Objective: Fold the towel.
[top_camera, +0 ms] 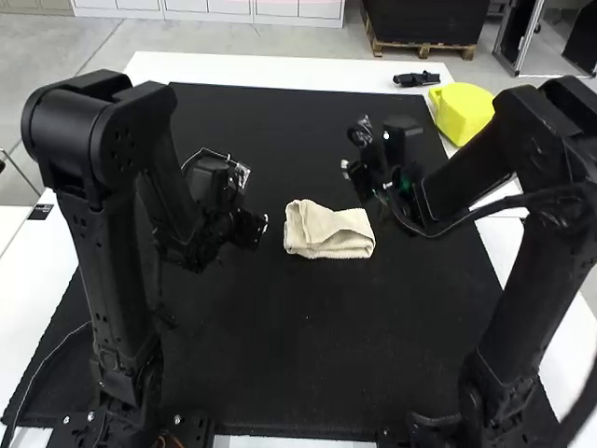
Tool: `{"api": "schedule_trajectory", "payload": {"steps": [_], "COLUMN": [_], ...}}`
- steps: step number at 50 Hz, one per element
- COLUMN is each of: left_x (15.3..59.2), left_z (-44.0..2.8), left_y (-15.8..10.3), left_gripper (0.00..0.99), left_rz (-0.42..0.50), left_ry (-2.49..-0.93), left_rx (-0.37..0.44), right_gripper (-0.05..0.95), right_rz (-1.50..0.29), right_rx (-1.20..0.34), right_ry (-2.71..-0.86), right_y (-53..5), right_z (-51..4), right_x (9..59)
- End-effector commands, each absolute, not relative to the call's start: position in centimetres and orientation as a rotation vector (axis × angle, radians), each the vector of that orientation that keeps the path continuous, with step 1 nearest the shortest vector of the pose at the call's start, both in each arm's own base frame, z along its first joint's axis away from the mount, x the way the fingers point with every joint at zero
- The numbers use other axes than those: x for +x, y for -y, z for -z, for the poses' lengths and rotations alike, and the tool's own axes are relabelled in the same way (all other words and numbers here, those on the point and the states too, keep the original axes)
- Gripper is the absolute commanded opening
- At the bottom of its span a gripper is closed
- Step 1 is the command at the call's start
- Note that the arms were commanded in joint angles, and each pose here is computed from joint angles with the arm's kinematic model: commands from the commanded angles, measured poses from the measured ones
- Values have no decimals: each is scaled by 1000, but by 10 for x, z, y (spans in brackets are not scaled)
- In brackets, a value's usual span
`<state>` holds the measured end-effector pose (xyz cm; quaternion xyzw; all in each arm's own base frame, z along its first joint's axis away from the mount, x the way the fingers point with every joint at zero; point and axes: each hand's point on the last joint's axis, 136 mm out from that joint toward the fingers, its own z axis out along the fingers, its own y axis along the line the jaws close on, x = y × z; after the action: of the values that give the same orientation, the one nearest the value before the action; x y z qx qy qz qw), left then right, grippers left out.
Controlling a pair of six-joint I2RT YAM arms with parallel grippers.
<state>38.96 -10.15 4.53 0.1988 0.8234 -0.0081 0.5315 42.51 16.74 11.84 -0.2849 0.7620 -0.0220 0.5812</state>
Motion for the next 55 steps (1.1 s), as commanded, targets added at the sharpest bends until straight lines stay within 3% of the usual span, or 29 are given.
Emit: {"api": "schedule_trajectory", "payload": {"steps": [1, 4, 22, 40, 46, 55], "left_x": [396, 396, 396, 397, 399, 404], "left_z": [-66, -66, -66, -67, -71, -95], "left_y": [108, 108, 106, 105, 104, 93], "left_gripper": [966, 966, 966, 966, 967, 967], "left_rz": [27, 31, 22, 20, 18, 48], "left_ry": [-1909, -1911, -1915, -1910, -1896, -1834], "left_rx": [452, 450, 440, 434, 421, 313], "right_gripper": [130, 10, -18, -18, -18, -18], "right_rz": [3, -10, -22, -481, -612, -684], "right_rx": [-655, -660, -793, -701, -742, -754], "right_ry": [-1847, -1870, -1814, -1646, -1646, -1646], "right_y": [-163, -162, -195, -241, -254, -265], "right_z": [-94, -84, -81, -130, -124, -103], "right_x": [421, 418, 406, 378, 363, 364]}}
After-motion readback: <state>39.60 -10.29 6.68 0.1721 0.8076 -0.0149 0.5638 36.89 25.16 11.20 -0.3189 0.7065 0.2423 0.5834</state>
